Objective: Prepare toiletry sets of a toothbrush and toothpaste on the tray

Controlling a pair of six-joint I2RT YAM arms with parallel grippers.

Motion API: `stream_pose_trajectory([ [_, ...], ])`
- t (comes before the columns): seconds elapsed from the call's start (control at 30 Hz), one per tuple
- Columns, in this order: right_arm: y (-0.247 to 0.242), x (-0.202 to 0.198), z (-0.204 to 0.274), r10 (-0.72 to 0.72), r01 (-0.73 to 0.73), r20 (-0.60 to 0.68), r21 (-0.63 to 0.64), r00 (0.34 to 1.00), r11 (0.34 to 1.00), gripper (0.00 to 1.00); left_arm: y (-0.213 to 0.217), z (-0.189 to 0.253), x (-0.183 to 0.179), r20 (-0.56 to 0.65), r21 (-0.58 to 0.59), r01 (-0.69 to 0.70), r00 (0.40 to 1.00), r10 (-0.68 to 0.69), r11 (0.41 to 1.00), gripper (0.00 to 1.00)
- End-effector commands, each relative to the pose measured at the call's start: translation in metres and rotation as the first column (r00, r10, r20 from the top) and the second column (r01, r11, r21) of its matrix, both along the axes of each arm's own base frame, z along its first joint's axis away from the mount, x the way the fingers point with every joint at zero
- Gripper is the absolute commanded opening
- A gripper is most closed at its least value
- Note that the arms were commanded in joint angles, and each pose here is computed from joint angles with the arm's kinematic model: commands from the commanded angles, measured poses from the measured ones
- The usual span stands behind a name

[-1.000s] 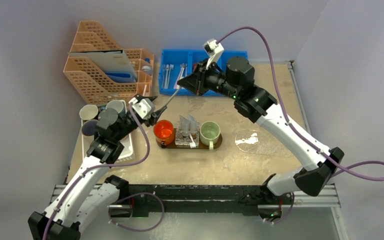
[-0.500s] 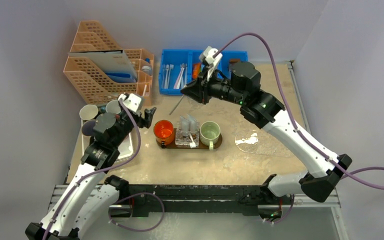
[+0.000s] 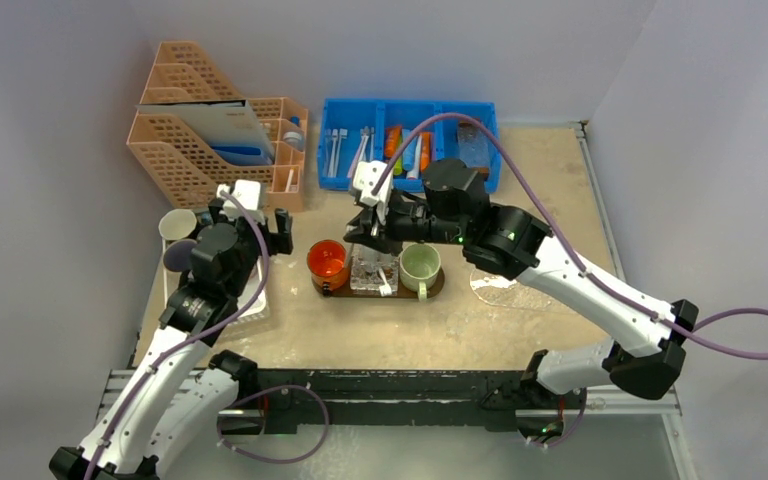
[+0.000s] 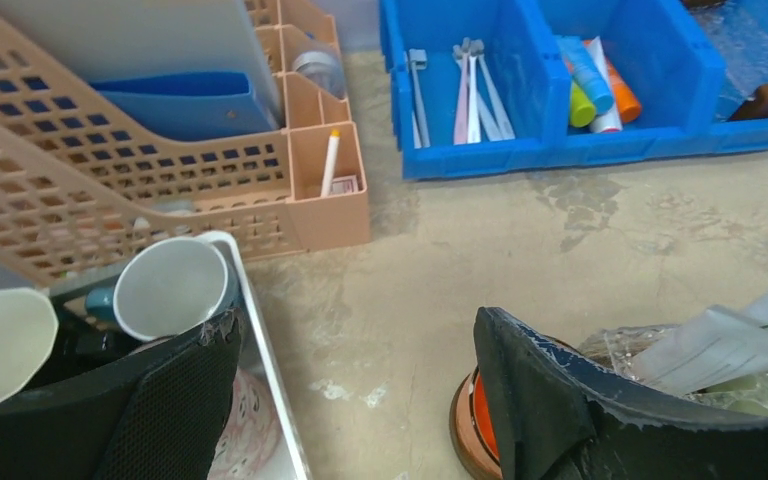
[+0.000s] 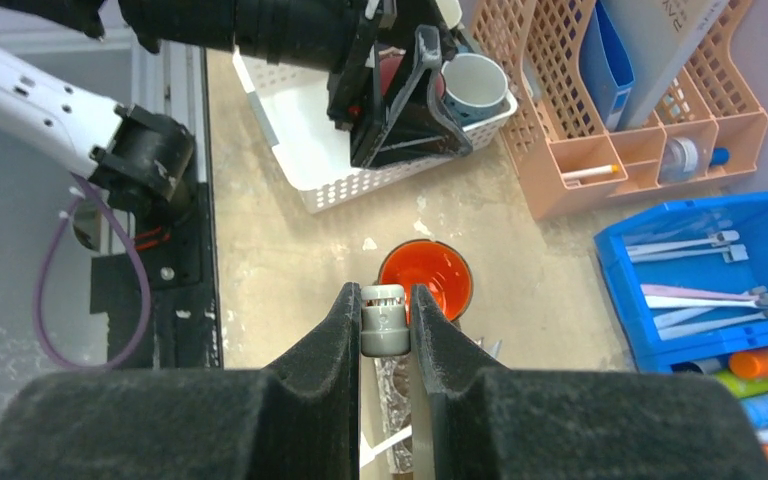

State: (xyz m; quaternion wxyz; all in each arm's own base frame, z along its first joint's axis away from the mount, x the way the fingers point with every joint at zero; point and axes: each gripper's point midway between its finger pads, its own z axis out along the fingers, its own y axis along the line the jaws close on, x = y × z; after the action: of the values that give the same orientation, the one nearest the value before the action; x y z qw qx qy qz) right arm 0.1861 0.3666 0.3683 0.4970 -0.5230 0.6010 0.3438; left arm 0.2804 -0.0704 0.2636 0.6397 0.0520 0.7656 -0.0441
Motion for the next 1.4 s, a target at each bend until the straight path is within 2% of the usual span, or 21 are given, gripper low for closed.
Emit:
stream_pose_trajectory([
  [0.0,-0.004,-0.003,-0.007,0.013,-0.008,0.083,-0.062,0.996,0.998,0.00,0.012,0.016,-0.004,0.015,-0.055,-0.082,0.996,0.082,0.995,0.83],
  [0.37,0.013,-0.014,-0.048,0.077,-0.013,0.265,-0.234,0.961,0.972,0.00,0.013,0.010,-0.008,0.001,-0.074,-0.091,0.996,0.091,0.993,0.84],
  [0.57,0.016,-0.013,-0.059,0.090,0.006,0.320,-0.290,0.943,0.957,0.00,0.014,0.011,-0.007,0.003,-0.079,-0.094,0.996,0.095,0.992,0.84],
  [1.37,0.032,-0.013,-0.113,0.159,-0.010,0.297,-0.448,0.942,0.894,0.00,0.017,0.008,-0.002,0.009,-0.052,-0.112,0.994,0.113,0.992,0.84],
])
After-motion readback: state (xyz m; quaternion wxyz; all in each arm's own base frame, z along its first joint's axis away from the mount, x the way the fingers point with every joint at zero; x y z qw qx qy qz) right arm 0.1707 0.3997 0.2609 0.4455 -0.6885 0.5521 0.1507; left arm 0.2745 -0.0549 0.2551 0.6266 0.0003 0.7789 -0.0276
